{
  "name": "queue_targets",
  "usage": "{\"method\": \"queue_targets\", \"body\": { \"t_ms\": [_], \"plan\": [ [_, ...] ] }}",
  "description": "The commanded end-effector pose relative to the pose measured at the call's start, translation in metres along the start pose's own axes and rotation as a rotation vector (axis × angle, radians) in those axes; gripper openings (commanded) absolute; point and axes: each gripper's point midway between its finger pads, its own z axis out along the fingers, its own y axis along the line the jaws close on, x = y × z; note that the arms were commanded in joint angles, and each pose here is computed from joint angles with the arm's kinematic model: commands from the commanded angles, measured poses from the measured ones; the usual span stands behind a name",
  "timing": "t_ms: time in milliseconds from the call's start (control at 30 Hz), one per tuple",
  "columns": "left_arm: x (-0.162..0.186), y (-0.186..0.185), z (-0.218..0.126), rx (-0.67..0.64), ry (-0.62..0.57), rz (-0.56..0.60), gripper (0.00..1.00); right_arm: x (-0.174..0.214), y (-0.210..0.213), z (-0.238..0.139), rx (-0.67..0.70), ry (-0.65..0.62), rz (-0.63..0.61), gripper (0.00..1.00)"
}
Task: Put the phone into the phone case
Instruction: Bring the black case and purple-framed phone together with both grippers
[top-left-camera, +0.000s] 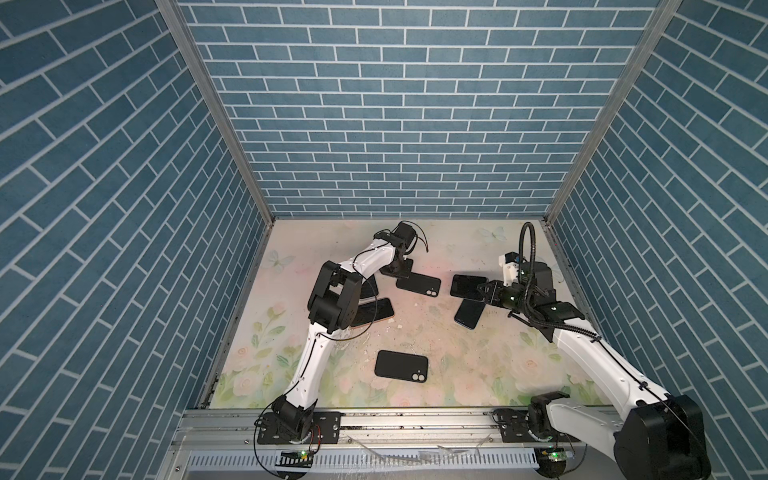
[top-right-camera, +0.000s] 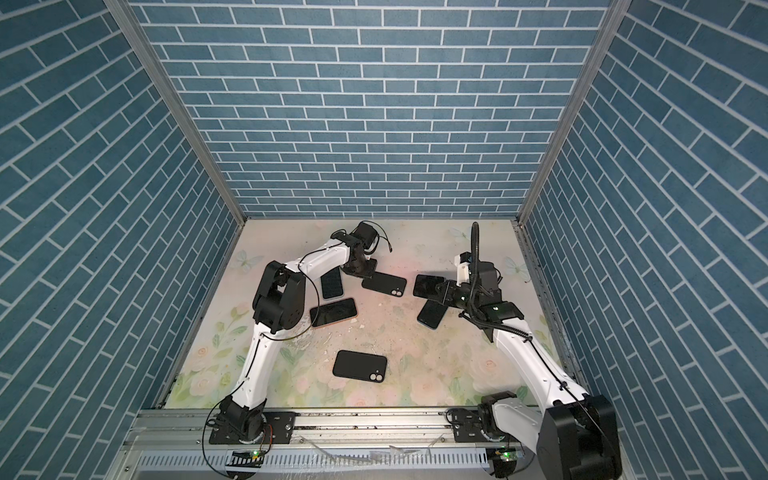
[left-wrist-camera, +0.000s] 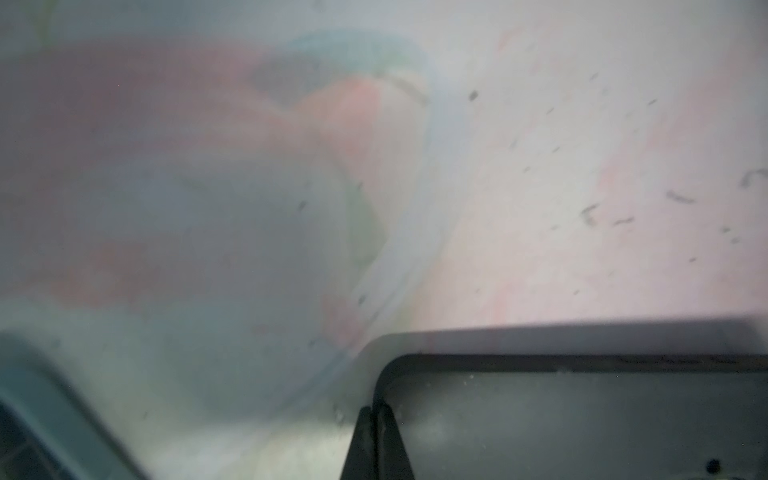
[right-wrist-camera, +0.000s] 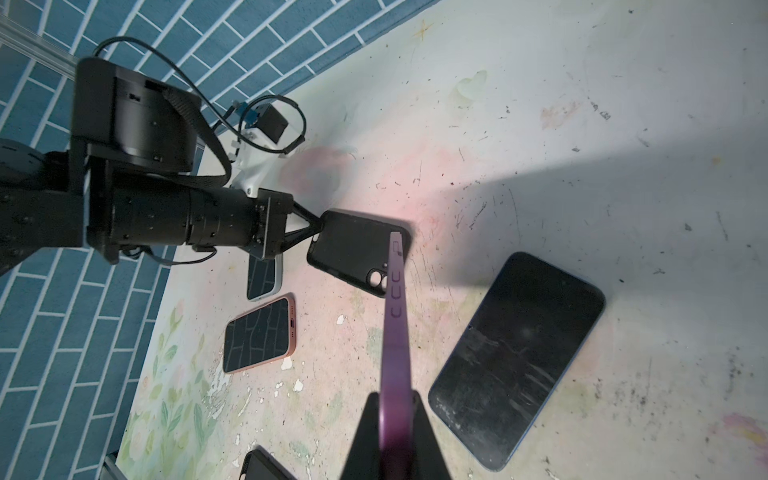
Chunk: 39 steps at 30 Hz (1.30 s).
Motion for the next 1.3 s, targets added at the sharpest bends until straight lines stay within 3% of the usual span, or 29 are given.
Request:
{"method": "queue_targets", "body": {
  "t_ms": [0, 267, 500, 733, 867, 1000, 1267],
  "plan": [
    [0.011, 0.020, -0.008, -0.083, 0.000, -0.192, 0.00, -0.028, 0.023, -0.001, -0.089, -0.060, -0.016, 0.00],
    [0.028, 0.007, 0.000, 0.006, 0.042, -0.311, 0.09, -0.033, 0.035, 0.015, -0.156, -0.006, 0.016, 0.00],
    [0.027, -0.004, 0.001, 0.070, 0.055, -0.327, 0.27, -0.038, 0.041, 0.025, -0.195, 0.022, 0.037, 0.00],
    [-0.007, 0.010, -0.052, 0.175, -0.111, -0.350, 0.43, -0.041, 0.050, 0.043, -0.254, 0.104, 0.059, 0.00],
    [-0.020, 0.024, -0.090, 0.260, -0.211, -0.341, 0.60, -0.045, 0.058, 0.059, -0.291, 0.152, 0.090, 0.00],
    [-0.013, 0.030, -0.094, 0.305, -0.222, -0.338, 0.77, -0.044, 0.069, 0.081, -0.320, 0.210, 0.099, 0.00],
    [-0.002, 0.014, -0.068, 0.508, -0.221, -0.439, 0.81, -0.028, 0.084, 0.129, -0.332, 0.338, 0.115, 0.00]
  ]
}}
